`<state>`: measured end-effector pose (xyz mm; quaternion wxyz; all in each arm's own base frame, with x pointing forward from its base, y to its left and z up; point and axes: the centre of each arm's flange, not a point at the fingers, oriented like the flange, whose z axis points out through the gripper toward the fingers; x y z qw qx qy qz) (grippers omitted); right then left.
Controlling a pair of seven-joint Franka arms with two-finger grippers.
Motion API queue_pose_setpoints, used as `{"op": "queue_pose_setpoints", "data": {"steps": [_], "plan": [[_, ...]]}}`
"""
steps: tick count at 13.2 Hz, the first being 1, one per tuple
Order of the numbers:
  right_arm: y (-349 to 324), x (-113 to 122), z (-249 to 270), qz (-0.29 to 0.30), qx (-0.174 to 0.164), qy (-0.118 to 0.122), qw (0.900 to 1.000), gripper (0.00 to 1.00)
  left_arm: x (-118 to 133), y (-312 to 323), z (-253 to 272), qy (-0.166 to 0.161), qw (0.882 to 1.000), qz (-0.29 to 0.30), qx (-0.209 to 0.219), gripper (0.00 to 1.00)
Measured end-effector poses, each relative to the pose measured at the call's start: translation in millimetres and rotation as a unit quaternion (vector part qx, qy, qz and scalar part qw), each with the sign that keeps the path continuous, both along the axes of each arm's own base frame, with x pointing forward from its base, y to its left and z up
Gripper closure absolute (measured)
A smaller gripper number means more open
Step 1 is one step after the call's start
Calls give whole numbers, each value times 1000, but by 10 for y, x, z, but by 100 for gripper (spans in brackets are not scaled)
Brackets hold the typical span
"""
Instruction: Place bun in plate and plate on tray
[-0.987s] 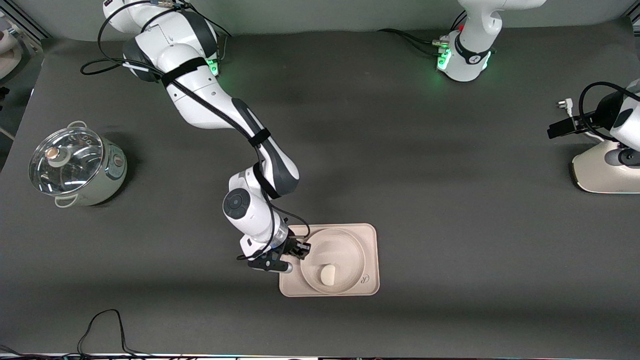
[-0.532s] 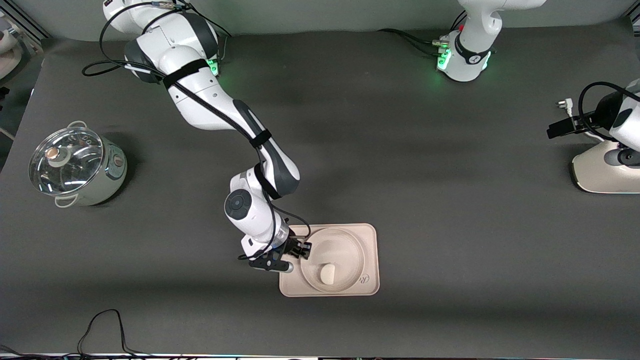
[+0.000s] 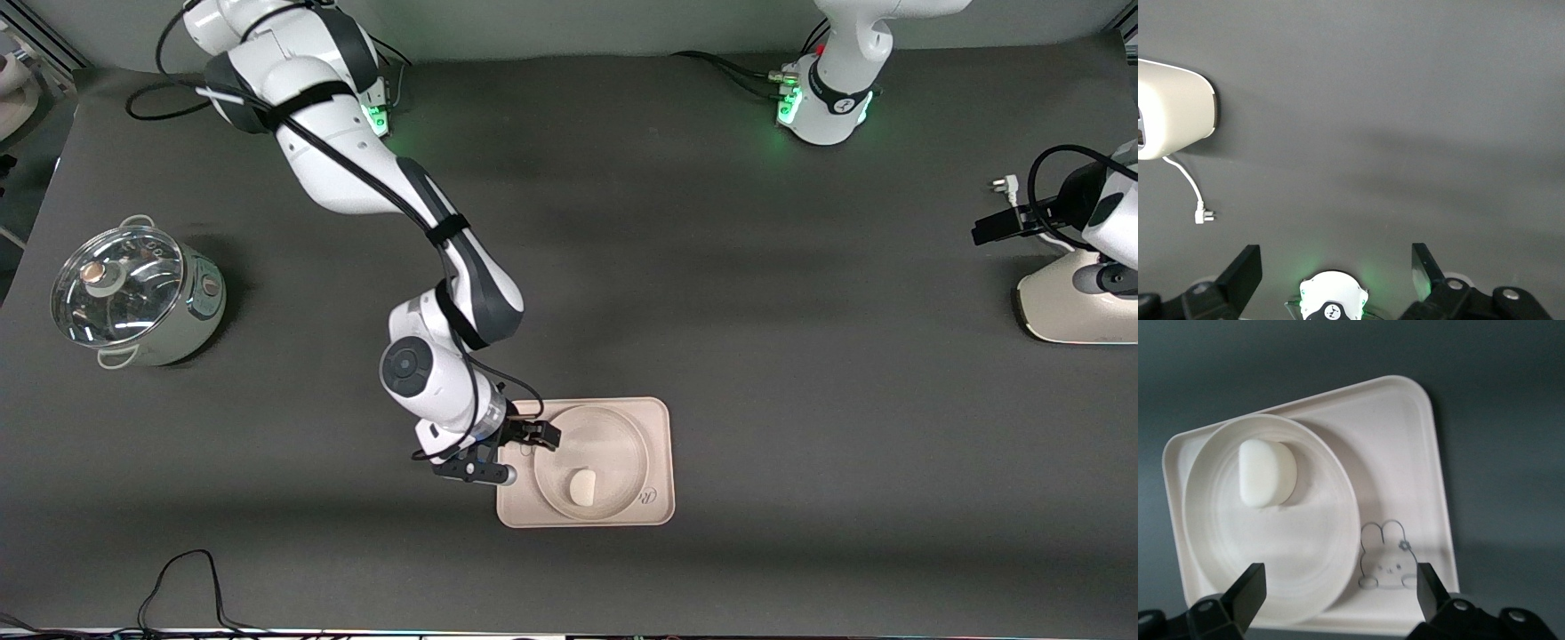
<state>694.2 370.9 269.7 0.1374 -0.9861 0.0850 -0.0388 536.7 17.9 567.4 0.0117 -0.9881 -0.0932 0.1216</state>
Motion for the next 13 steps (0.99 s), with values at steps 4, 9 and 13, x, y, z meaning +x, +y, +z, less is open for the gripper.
{"op": "queue_pose_setpoints", "data": {"steps": [4, 9, 13], "plan": [[-593, -79, 1269, 7, -46, 23, 999, 0, 5, -76, 29, -6, 1000, -6, -5, 0], [-1854, -764, 2513, 43, -61, 59, 995, 0, -31, -562, 250, -50, 998, -28, -9, 0], [-2610, -1332, 3215, 83, -94, 62, 990, 0, -51, -526, 293, -54, 998, -25, -10, 0]]}}
